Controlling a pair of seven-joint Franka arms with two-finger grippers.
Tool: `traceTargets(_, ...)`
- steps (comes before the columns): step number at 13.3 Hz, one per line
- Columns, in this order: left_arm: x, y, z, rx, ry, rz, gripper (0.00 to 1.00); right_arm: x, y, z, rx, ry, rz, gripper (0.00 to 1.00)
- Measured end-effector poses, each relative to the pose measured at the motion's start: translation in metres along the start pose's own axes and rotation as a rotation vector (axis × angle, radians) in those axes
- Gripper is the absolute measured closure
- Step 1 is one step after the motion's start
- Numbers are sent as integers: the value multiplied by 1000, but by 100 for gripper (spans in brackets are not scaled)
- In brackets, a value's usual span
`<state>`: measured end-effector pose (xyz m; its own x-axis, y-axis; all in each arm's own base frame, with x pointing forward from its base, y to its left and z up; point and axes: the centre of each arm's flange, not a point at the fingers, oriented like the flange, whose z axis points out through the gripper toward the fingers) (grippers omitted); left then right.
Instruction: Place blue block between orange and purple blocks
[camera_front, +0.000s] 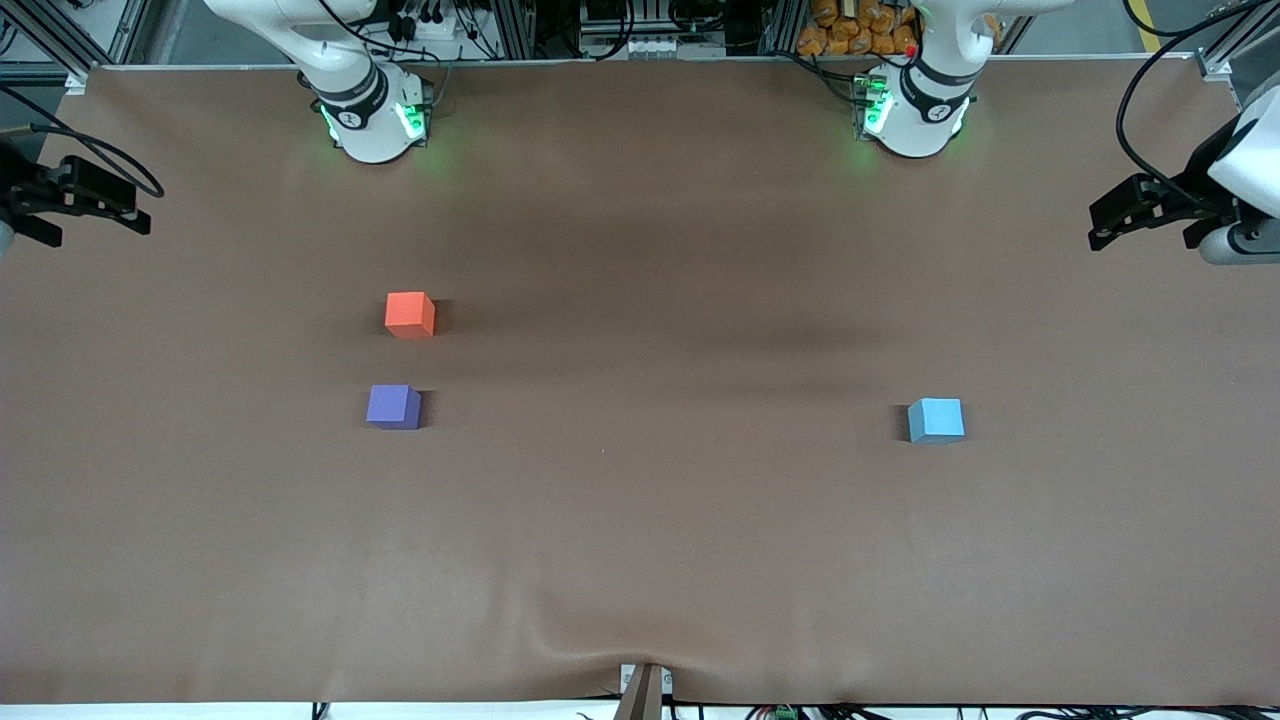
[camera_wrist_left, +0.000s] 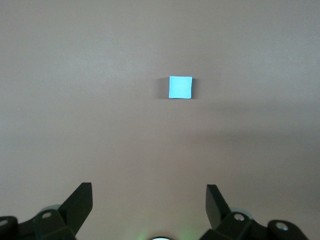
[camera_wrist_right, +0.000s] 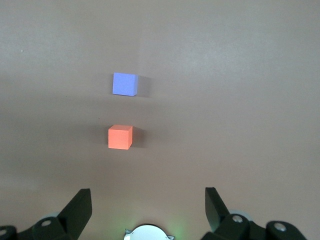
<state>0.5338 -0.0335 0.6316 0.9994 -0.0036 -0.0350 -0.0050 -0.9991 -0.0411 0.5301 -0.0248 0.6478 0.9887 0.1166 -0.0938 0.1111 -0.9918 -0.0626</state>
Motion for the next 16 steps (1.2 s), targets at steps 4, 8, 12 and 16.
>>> traceTargets(4,23,4,34,-1,10,6,0,0,0,0,1,-1,-1,0)
traceTargets(8,51,14,138,-9,71,1,0,0,0,0,1,-1,-1,0)
traceTargets(12,63,19,227,-17,92,3,0,0,-1,1,1,-2,-1,0)
traceTargets(16,80,28,302,-27,119,14,0,0,-1,1,2,-3,-2,0)
